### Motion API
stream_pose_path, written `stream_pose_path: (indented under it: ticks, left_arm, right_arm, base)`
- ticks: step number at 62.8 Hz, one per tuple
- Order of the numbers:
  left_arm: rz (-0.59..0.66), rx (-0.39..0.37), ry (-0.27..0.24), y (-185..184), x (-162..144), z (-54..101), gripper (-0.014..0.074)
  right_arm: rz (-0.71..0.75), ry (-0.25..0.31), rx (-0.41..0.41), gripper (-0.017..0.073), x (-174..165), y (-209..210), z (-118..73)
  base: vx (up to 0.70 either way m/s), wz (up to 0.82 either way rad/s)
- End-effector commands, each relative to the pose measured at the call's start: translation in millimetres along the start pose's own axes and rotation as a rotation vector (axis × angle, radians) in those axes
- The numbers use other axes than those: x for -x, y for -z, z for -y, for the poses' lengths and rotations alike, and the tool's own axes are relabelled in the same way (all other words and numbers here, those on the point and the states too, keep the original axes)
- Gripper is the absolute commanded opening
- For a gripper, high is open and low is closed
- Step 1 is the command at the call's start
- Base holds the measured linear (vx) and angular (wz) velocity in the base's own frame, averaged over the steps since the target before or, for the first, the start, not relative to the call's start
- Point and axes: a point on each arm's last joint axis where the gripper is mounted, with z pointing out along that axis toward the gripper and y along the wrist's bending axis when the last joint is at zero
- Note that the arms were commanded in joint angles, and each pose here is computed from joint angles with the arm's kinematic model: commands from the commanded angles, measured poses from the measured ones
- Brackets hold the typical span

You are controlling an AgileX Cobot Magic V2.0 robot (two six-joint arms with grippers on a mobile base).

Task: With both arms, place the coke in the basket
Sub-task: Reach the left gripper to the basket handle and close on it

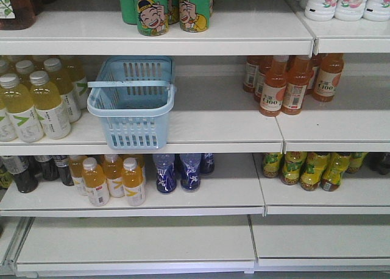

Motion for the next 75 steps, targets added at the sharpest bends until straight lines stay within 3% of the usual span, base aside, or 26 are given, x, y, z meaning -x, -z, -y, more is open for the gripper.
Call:
stream_pose_path:
  ticks: [1, 7, 12, 18, 25, 33, 42, 49, 62, 68, 75]
  left_arm:
    - [-0.05, -0.041, -0.012, -30, -3, -5.5, -0.0006]
    - [-0.099, -0.005, 0.019, -47, -10, -30.7, -0.0001]
    - [-0.152, 0.069, 0.016, -59, -17, -57.3, 0.0014]
    - [-0.197, 0.147, 0.05, -68, -24, -83.4, 0.0064]
    - [-0.237, 0.261, 0.119, -75, -32, -117.1, 0.0192]
    - [-0.288, 0.397, 0.202, -79, -44, -159.2, 0.0409]
    - [-0.336, 0.447, 0.339, -80, -58, -201.0, 0.0559]
    - [-0.363, 0.461, 0.43, -78, -69, -234.0, 0.0587]
    - [-0.336, 0.587, 0.527, -60, -83, -295.6, 0.0586]
    - [-0.29, 0.569, 0.577, -57, -85, -315.4, 0.0586]
    - [-0.286, 0.552, 0.595, -62, -88, -334.4, 0.0586]
  right_arm:
    - [0.074, 0.008, 0.011, -0.0004, 4, 1, -0.6]
    - [0.074, 0.008, 0.011, -0.0004, 4, 1, -0.6]
    - [0.074, 0.008, 0.011, -0.0004, 4, 1, -0.6]
    - [0.074, 0.008, 0.011, -0.0004, 4, 1, -0.6]
    - [0.074, 0.008, 0.011, -0.0004, 4, 1, -0.6]
    - [0.074, 0.008, 0.011, -0.0004, 4, 1, -0.6]
    - [0.074, 0.008, 0.011, -0.0004, 4, 1, -0.6]
    - [0.074, 0.008, 0.011, -0.0004, 4, 1, -0.6]
    - [0.074, 0.008, 0.011, -0.0004, 4, 1, -0.6]
    - [0.074, 0.008, 0.011, -0.0004, 4, 1, -0.6]
    - [0.074, 0.008, 0.011, -0.0004, 4, 1, -0.6]
  base:
    - [0.0, 0.0]
    - [0.0, 0.0]
    - [0.0, 0.0]
    - [0.0, 0.0]
    - [0.0, 0.0]
    - [0.0, 0.0]
    - [0.0, 0.0]
    - [0.0, 0.0]
    - [0.0, 0.0]
    - [0.0, 0.0]
    - [0.0, 0.0]
